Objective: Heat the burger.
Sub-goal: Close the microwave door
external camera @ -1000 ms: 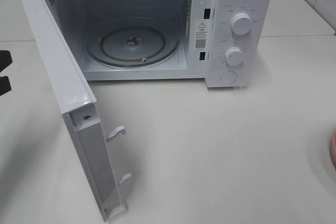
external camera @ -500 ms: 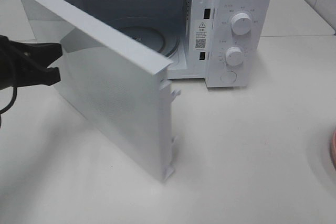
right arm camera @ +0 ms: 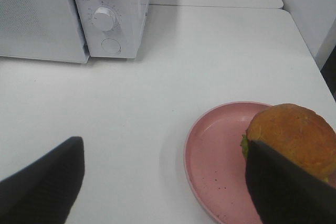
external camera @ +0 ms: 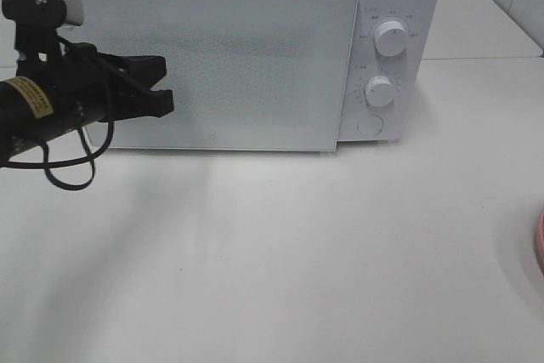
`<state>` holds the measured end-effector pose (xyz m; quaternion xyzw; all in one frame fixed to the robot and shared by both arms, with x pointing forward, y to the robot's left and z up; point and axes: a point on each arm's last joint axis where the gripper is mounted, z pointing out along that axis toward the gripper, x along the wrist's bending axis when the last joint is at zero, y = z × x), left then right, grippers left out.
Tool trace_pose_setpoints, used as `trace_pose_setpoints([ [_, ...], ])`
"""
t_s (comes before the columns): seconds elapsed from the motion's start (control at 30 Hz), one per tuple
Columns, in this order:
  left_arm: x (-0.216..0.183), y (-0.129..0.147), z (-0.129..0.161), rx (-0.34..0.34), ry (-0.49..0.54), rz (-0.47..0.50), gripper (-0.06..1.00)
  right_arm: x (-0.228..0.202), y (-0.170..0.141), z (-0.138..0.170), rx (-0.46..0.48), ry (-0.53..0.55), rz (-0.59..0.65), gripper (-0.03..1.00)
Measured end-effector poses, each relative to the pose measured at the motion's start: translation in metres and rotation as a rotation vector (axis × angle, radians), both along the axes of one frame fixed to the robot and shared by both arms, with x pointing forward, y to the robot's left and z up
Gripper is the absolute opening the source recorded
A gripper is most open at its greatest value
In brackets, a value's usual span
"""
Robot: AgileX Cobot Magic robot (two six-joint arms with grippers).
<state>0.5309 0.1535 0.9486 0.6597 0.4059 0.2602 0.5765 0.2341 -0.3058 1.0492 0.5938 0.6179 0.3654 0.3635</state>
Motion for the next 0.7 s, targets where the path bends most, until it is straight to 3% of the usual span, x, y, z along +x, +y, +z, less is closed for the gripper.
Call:
trace_pose_setpoints([
  [0.2,0.01,-0.032,-0.003,-0.012,-0.016,0.022,0.0,0.0,0.0,0.0,0.0,0.0,0.0,0.76],
  [0.5,0.027,-0.056,-0.005,-0.033,-0.003,0.052,0.0,0.0,0.0,0.0,0.0,0.0,0.0,0.76],
  [0.7,0.035,-0.077,-0.003,0.015,0.001,0.008,0.0,0.0,0.0,0.0,0.0,0.0,0.0,0.76],
])
